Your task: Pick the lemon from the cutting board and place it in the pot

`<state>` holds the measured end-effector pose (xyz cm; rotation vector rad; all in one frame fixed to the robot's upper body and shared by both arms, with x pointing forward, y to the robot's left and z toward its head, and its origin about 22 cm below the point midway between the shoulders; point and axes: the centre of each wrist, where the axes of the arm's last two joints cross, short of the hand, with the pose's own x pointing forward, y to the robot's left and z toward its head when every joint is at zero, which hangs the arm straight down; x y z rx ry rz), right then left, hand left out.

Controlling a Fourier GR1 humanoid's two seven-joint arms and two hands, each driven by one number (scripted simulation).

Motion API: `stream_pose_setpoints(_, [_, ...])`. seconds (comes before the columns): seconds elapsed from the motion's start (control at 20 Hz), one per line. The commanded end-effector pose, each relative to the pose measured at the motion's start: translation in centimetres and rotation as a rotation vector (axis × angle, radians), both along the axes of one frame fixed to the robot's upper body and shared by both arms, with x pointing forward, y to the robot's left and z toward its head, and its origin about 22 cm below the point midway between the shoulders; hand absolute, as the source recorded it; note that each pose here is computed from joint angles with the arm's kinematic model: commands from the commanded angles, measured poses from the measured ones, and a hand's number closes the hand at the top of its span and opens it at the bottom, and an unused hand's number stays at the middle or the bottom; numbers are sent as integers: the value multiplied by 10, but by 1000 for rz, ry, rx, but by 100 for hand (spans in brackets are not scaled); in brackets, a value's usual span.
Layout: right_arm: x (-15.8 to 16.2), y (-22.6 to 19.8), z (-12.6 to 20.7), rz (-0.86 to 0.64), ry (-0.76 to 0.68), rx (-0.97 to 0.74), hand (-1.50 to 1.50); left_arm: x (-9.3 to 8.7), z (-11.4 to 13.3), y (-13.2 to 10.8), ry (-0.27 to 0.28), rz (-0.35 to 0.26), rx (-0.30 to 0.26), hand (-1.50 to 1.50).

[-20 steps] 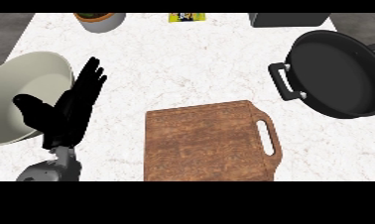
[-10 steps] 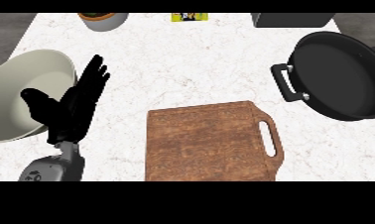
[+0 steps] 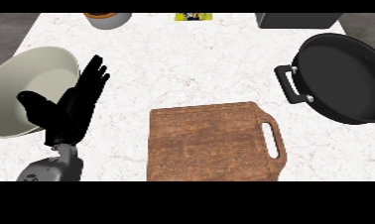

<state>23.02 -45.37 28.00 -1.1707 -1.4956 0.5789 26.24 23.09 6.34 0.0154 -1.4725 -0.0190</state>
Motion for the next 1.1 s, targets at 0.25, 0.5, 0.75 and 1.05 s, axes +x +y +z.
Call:
stream_pose_setpoints(0.25, [75,11,-4,-52,83,3,150,5,-9,-26,-22,-24,-2,0])
stream_pose_setpoints(0.5, [98,11,-46,14,135,-38,150,8,-2,10,-12,1,-15,0])
stream_pose_setpoints(0.75, [115,20,-104,-21,269,211,-150,-1,-5,-14,6,-22,-1,0])
stream_pose_setpoints(1.05, [131,16,-123,20,315,411,-150,6,4,13,1,-9,-3,0])
